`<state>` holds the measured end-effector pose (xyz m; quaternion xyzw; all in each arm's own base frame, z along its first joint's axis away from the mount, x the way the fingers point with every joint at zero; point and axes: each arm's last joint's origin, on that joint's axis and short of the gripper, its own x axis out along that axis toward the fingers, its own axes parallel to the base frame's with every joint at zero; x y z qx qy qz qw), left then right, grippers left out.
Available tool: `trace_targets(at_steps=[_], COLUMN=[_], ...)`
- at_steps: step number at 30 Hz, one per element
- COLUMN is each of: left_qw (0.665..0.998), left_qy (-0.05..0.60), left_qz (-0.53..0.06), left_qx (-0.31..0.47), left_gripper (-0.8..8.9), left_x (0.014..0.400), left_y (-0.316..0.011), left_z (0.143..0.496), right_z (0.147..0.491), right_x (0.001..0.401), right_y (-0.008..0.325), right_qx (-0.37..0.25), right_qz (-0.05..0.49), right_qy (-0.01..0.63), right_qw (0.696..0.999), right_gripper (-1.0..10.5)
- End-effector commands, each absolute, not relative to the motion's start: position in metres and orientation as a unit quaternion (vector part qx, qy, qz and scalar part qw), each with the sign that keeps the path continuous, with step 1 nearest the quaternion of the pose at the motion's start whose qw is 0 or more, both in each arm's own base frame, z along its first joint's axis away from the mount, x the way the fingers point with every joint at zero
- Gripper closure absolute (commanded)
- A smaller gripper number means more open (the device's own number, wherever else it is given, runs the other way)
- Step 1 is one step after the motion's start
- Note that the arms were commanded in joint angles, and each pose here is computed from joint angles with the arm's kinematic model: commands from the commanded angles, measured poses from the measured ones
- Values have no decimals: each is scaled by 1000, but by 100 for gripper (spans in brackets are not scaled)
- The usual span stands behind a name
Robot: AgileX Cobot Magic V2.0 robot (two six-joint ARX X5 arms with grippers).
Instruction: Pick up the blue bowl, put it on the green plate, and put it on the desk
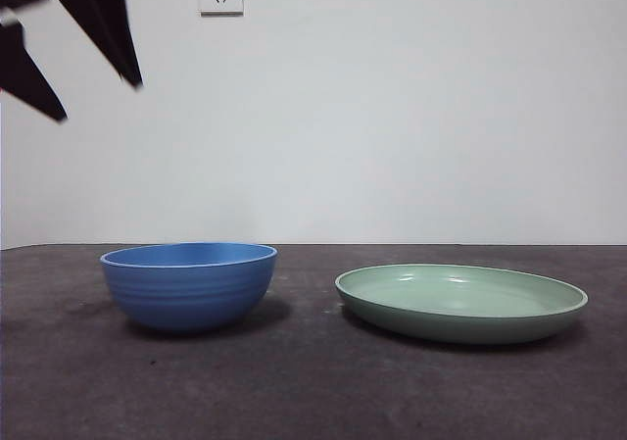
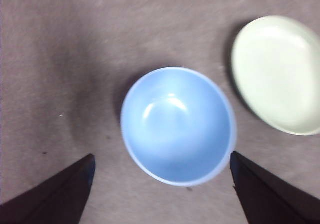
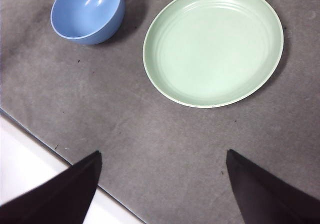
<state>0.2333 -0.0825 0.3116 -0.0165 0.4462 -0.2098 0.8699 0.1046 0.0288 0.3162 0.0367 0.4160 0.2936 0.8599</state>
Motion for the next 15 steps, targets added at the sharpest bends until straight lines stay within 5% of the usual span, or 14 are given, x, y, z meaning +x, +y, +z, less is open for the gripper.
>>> trace_targets(at_steps=[1, 15], left_qw=[866, 819], left_qy=[462, 548], left_qz=[-191, -166], left_qx=[7, 37], left_gripper=[381, 382], left_x=[254, 317], left_y=[-93, -119], left_z=[303, 211], right_z=[321, 322], right_x=[105, 106], right_y=[29, 29], right_qx=[33, 30], right_qz=[299, 294], right_qy=[405, 404], right_qw=[864, 866], right_gripper=[548, 548])
